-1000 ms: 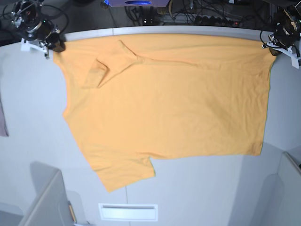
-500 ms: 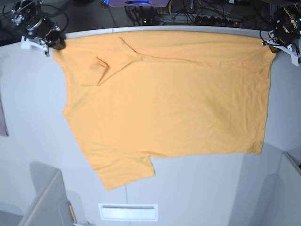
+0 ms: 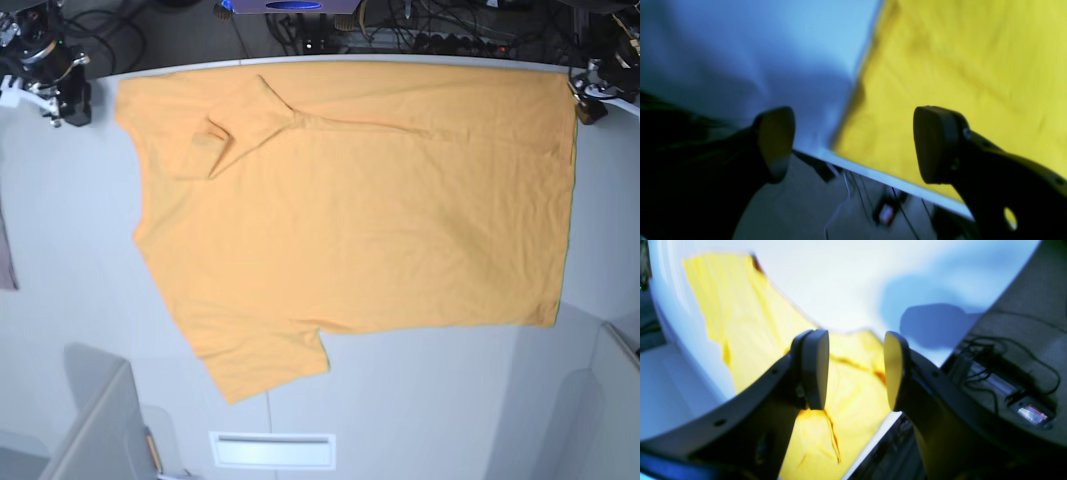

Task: Fold the T-shirt properly
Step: 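Move both grippers to the hem corners of the shirt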

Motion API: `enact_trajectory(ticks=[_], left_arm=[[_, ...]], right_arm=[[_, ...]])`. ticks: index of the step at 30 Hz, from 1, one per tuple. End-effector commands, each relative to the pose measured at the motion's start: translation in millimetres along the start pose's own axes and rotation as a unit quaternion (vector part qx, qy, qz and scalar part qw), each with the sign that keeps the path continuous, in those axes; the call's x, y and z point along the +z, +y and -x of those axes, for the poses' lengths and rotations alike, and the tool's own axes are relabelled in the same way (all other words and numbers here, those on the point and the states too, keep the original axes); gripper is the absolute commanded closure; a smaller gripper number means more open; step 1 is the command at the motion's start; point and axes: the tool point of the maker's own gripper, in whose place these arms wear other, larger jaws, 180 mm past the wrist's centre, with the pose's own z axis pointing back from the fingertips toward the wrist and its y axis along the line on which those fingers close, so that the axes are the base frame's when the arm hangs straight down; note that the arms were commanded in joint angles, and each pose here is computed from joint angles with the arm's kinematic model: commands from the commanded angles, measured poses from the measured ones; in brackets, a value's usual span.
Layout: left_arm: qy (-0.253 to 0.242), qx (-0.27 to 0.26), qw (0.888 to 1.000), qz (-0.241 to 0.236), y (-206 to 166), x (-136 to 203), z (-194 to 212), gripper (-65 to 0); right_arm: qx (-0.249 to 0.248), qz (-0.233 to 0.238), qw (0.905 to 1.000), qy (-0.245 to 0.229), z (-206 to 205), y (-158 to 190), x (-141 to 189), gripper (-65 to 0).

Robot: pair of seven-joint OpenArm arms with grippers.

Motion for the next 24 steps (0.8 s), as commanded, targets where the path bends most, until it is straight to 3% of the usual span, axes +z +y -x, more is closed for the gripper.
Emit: enact_trajectory(ticks=[1,4,7,13,18,22,24], left_arm=[[-0.043,-0.004,0.999,-0.015,9,11,-27,-53.5],[-0.076,0.004,0.997,-0.020,12,16,-49,-53.3],[-0.095,-0.029,0.995,0.009,-14,8,-76,-53.3],[-0.109,-0.050,0.991,0.066,-64,-6,-94,-51.0],[-0.104,-0.057,0.990,0.078,-75,-10,-93,-27.2],[-0.102,-0.058,0.990,0.074,-72,-9,-92,-3.8],[-0.103,-0.058,0.990,0.072,-70,-9,-92,0.0]], right_arm=[[0.017,-0.022,0.9995,-0.018,-17,18,3,-25.5],[0.044,-0.055,0.9973,-0.022,-30,51,-6,-25.5],[0.086,-0.084,0.9927,-0.008,-25,95,-32,-25.7],[0.177,-0.060,0.9823,-0.004,-18,156,-100,-26.4],[0.236,-0.084,0.9682,0.005,-17,213,-145,-26.6],[0.255,-0.059,0.9650,0.008,-20,244,-184,-30.5],[0.262,-0.041,0.9642,0.008,-21,253,-203,-35.6]])
